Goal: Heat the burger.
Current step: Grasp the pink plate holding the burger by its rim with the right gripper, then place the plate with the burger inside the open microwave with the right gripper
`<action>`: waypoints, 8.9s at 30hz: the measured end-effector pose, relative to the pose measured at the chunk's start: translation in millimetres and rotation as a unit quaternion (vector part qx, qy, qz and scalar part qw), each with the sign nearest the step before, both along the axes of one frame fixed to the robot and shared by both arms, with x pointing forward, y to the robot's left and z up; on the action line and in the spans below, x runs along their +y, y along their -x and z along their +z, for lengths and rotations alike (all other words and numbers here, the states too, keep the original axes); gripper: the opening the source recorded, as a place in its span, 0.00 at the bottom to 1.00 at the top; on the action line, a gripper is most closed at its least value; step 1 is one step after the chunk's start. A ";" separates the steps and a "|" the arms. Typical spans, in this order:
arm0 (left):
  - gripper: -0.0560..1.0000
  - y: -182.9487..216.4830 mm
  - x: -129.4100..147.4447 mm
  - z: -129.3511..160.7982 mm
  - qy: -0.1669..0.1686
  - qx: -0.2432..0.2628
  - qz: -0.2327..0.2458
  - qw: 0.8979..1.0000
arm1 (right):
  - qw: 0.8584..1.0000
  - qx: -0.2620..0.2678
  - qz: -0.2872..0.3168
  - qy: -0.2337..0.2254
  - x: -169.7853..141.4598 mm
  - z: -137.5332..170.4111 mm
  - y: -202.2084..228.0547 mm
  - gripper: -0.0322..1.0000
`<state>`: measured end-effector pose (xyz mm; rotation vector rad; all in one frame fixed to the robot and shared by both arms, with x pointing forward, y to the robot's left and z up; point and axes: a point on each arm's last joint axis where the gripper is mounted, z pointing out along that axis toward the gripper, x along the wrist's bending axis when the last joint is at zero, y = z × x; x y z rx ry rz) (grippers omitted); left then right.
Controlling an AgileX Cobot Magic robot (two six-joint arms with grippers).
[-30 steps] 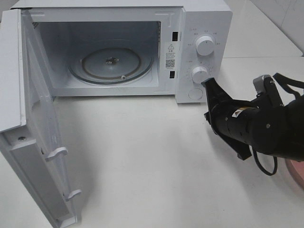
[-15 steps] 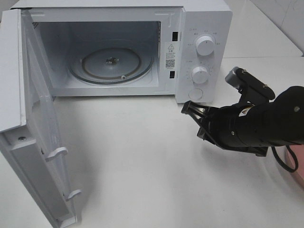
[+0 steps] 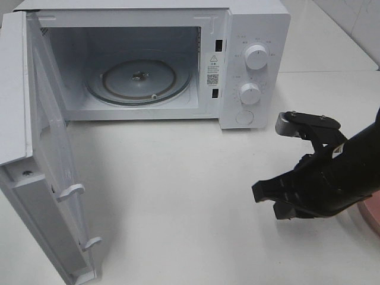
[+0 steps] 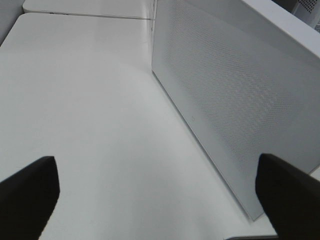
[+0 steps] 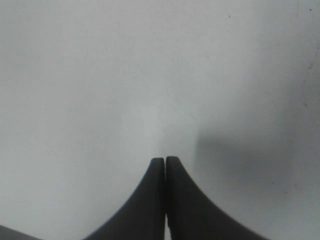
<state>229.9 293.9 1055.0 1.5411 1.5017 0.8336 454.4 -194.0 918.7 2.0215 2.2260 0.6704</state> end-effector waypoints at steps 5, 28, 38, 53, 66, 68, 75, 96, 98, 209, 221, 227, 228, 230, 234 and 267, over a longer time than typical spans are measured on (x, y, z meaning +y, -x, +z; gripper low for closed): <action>0.99 0.0 0.0 0.0 0.000 0.000 0.000 1.000 | 0.997 0.026 0.064 0.037 -7.1 12.6 7.2 0.07; 0.99 0.0 0.0 0.0 0.000 0.000 0.000 1.000 | 0.974 0.077 0.073 0.202 -62.7 59.0 -10.7 0.97; 0.99 0.0 0.0 0.0 0.000 0.000 0.000 1.000 | 0.974 0.066 0.033 0.212 -80.2 56.0 -19.2 0.99; 0.99 0.0 0.0 0.0 0.000 0.000 0.000 1.000 | 0.974 0.102 0.014 0.200 -84.2 14.8 -39.2 0.96; 0.99 0.0 0.0 0.0 0.000 0.000 0.000 1.000 | 0.974 0.123 -0.014 0.189 -93.7 -13.8 -49.5 0.93; 0.99 0.0 0.0 0.0 0.000 0.000 0.000 1.000 | 0.974 0.123 -0.014 0.188 -93.8 -16.4 -50.4 0.93; 0.99 0.0 0.0 0.0 0.000 0.000 0.000 1.000 | 0.972 0.141 -0.009 0.187 -93.1 -34.8 -53.2 0.91; 0.99 0.0 0.0 0.0 0.000 0.000 0.000 1.000 | 0.970 0.149 -0.017 0.192 -95.5 -37.8 -53.8 0.20; 0.99 0.0 0.0 0.0 0.000 0.000 0.000 1.000 | 0.970 0.150 -0.021 0.191 -95.4 -37.1 -53.7 0.17; 0.99 0.0 0.0 0.0 0.000 0.000 0.000 1.000 | 0.830 -0.081 0.414 0.365 55.9 29.4 105.3 0.07; 0.99 0.0 0.0 0.0 0.000 0.000 0.000 1.000 | 0.780 -0.107 0.503 0.357 62.5 28.2 105.2 0.07; 0.99 0.0 0.0 0.0 0.000 0.000 0.000 1.000 | 0.752 -0.115 0.538 0.364 63.5 28.3 104.8 0.07; 0.99 0.0 0.0 0.0 0.000 0.000 0.000 1.000 | 0.739 -0.116 0.552 0.368 63.5 28.3 104.8 0.07; 0.99 0.0 0.0 0.0 0.000 0.000 0.000 1.000 | 0.727 -0.117 0.566 0.371 63.6 28.3 104.9 0.07; 0.99 0.0 0.0 0.0 0.000 0.000 0.000 1.000 | 0.701 -0.124 0.595 0.373 64.9 28.2 104.8 0.07; 0.99 0.0 0.0 0.0 0.000 0.000 0.000 1.000 | 0.552 -0.234 0.717 0.355 84.7 31.6 101.5 0.07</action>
